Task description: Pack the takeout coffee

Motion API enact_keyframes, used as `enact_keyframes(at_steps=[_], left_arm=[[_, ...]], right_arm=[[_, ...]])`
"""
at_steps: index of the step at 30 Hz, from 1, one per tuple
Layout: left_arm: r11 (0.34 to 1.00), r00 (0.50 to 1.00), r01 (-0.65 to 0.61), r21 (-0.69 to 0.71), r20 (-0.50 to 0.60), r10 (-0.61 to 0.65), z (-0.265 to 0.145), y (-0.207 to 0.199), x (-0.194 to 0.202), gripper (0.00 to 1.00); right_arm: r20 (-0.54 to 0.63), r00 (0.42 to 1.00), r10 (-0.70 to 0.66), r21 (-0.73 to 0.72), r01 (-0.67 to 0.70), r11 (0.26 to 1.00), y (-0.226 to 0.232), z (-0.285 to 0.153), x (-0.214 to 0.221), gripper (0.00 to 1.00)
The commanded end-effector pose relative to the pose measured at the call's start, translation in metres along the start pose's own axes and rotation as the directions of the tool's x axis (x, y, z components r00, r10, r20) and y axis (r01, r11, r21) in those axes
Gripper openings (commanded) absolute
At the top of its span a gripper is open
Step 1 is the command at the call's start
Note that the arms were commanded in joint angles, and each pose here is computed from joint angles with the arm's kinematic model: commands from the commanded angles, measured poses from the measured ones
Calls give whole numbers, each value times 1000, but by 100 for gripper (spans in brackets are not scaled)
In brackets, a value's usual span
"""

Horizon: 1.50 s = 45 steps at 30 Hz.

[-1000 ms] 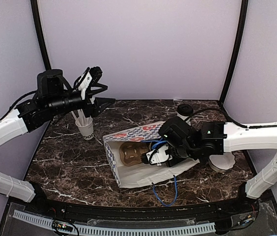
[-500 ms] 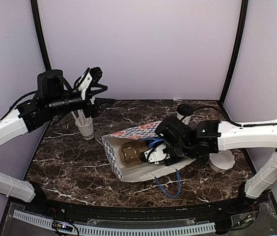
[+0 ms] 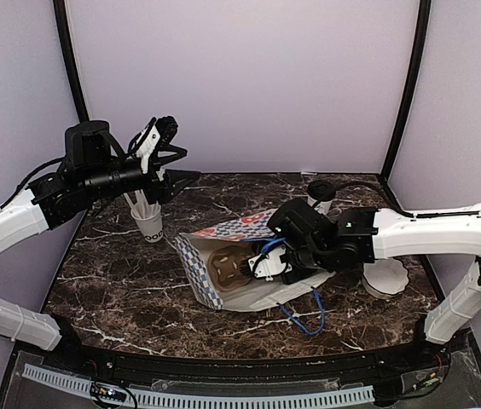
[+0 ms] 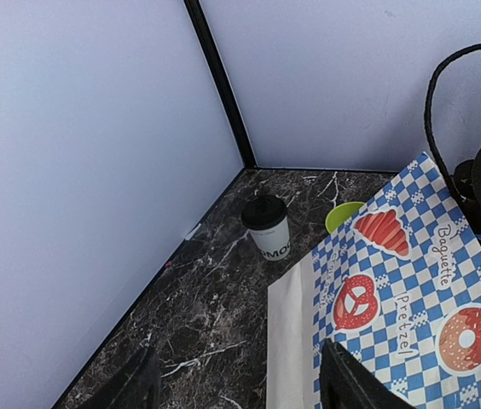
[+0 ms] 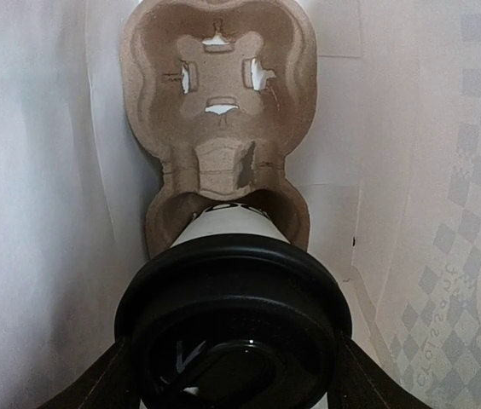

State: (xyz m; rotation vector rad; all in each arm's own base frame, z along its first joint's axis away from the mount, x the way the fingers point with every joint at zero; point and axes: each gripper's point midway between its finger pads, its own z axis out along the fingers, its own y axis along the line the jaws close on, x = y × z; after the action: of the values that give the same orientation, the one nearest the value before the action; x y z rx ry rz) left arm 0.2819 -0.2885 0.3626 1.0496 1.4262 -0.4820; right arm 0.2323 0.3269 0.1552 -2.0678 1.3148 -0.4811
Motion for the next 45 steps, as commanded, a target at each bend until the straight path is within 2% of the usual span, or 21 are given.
enact_keyframes(at_steps=[1,10,21,36,40,45], left_arm=[[1000,999,-14,-10,30,15,-7,1,-8,66],[998,999,-32,-46,12,33,-10,7,-6,66],[992,998,-59,-111,-8,58,-18,18,-6,66],[993,998,-58,-106,-15,56,-17,18,-3,66],[994,999,-53,-101,-13,52,-17,17,-2,66],[994,999,-49,-102,-6,49,-18,19,-3,66]], right_arm=[[23,999,31,28,-32,999,-15,3,-6,47],[28,996,87,-77,-85,993,-23,9,-9,47],[-27,979,201,-243,-202,949,-42,44,8,47],[-86,973,215,-550,-226,804,-36,75,22,47],[-70,974,215,-665,-206,718,-22,69,18,46],[-64,986,154,-685,-155,711,-7,54,22,47]])
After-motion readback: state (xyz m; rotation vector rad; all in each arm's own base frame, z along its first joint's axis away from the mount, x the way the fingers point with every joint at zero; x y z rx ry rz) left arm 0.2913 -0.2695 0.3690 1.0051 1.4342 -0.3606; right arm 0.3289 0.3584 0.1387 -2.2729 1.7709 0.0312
